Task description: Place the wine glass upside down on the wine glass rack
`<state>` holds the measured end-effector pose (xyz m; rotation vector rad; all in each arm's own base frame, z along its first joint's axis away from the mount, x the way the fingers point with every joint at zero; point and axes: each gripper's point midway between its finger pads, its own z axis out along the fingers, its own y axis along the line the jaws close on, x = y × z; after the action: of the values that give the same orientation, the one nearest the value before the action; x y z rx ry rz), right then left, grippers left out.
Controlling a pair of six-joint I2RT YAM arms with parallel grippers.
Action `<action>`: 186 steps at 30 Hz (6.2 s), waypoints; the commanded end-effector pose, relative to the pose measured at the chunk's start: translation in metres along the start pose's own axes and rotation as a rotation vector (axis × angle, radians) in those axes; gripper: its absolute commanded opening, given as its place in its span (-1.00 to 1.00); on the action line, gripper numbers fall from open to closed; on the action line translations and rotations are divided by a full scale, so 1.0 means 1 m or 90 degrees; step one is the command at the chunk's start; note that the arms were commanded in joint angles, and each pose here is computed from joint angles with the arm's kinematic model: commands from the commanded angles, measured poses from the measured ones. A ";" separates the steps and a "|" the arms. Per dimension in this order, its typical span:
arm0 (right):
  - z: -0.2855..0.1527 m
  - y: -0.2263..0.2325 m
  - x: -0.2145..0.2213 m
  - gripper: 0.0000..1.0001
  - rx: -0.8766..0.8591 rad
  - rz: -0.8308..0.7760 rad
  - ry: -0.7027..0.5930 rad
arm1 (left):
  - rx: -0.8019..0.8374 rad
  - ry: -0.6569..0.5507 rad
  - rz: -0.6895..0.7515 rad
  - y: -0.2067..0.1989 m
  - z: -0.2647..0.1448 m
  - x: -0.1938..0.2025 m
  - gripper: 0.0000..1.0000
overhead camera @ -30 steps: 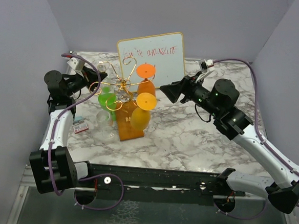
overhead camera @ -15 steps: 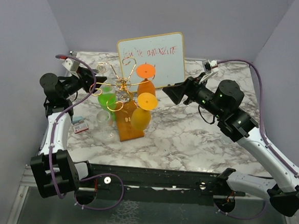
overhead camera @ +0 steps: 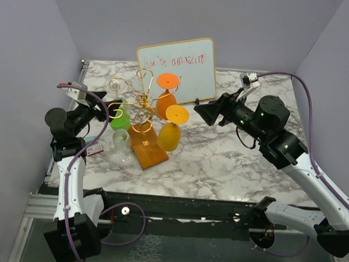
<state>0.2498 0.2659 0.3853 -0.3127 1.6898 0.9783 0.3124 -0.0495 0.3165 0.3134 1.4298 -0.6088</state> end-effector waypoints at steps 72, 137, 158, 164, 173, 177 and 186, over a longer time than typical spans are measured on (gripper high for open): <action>0.141 0.003 0.035 -0.66 -0.045 0.300 0.042 | -0.174 0.061 0.072 0.012 -0.041 0.022 0.74; 0.090 -0.057 -0.079 -0.98 0.149 0.220 -0.232 | -0.115 0.061 0.068 -0.006 -0.032 0.026 0.76; 0.090 -0.052 -0.047 -0.07 0.114 0.262 -0.169 | -0.113 0.063 0.066 -0.008 -0.032 0.027 0.76; 0.080 -0.049 -0.052 0.23 0.118 0.261 -0.172 | -0.122 0.060 0.061 -0.006 -0.032 0.025 0.76; 0.035 -0.042 -0.075 0.35 0.144 0.181 -0.191 | -0.168 0.054 0.088 -0.007 -0.040 -0.003 0.75; 0.010 -0.056 -0.067 0.34 0.206 0.128 -0.170 | -0.251 0.056 0.081 0.006 -0.049 -0.016 0.76; -0.051 -0.096 -0.026 0.34 0.345 0.082 -0.123 | -0.494 0.179 -0.111 0.062 -0.063 0.016 0.65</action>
<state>0.2926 0.1925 0.4102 0.2240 1.6268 0.7800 0.2865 0.0007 0.3379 -0.0315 1.6162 -0.1696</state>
